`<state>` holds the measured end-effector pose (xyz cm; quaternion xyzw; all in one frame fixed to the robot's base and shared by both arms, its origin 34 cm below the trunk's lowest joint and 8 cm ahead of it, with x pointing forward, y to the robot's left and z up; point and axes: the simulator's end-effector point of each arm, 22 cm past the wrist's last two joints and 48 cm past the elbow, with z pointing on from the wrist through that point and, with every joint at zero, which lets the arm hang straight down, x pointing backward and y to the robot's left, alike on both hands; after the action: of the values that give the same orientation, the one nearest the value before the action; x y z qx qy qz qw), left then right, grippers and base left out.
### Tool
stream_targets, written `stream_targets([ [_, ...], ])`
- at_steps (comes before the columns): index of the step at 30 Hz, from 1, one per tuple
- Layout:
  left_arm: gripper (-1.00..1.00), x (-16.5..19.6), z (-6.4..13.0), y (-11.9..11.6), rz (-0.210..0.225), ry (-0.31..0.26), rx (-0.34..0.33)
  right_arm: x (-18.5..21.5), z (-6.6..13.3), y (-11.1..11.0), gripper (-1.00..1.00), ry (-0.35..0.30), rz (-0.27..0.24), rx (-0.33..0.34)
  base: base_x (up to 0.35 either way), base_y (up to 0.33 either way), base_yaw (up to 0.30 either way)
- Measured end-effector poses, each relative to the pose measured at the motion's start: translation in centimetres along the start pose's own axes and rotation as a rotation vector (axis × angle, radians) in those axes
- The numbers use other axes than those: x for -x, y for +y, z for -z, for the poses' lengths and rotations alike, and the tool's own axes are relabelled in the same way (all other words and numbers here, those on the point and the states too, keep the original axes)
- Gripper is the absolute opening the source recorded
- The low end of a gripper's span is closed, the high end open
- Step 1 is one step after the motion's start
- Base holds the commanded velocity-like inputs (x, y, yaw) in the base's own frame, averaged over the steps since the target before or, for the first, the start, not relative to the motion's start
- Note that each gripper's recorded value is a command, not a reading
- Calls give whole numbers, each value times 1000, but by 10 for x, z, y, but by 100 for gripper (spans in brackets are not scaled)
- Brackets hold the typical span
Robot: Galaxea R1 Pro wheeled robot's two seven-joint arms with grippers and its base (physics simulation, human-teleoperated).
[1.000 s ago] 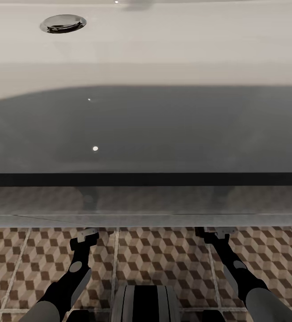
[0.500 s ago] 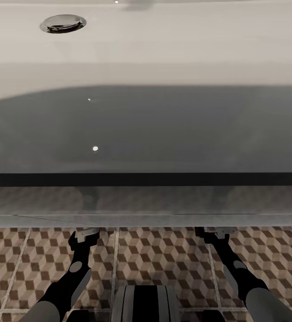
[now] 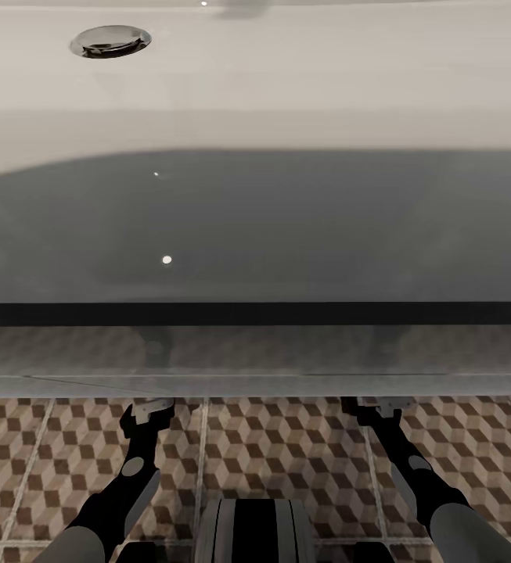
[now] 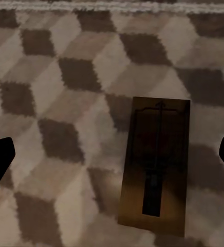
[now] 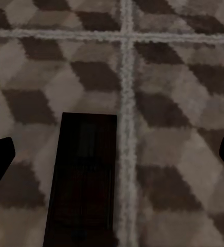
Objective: Take the four mousetraps from the cabinet in the bathroom and place them on the bathroom floor. Make sure all four end up on the same floor surface, and ensure that at least two of them are either under or directly next to the same bathroom sink.
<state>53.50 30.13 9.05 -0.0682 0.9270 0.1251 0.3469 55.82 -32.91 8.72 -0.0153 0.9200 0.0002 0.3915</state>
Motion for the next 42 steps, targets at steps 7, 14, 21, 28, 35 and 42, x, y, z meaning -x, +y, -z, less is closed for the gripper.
stream_targets([
  [7, 100, 0, 0, -1, 0, 0, -2, 0, 0, 0, 100, 0, 0, 0, 0, 0, 0],
  [14, 100, -1, 0, -1, -2, 2, -4, 0, 0, 0, 100, 0, 0, 0, 0, 0, 0],
  [21, 100, -1, 0, -1, -3, 2, 1, 0, 0, 0, 100, 0, 1, 0, 0, 0, 0],
  [28, 100, 0, 0, 0, -2, -1, 4, 0, 0, 0, 100, 0, 1, 1, -9, 0, 0],
  [35, 100, 0, 0, 0, -1, 0, 6, 0, 0, 0, 100, 1, 1, 1, -202, 0, 0],
  [42, 100, -1, 0, 0, 0, 2, 4, 0, 0, 0, 100, 1, 1, 1, -317, 0, 0],
])
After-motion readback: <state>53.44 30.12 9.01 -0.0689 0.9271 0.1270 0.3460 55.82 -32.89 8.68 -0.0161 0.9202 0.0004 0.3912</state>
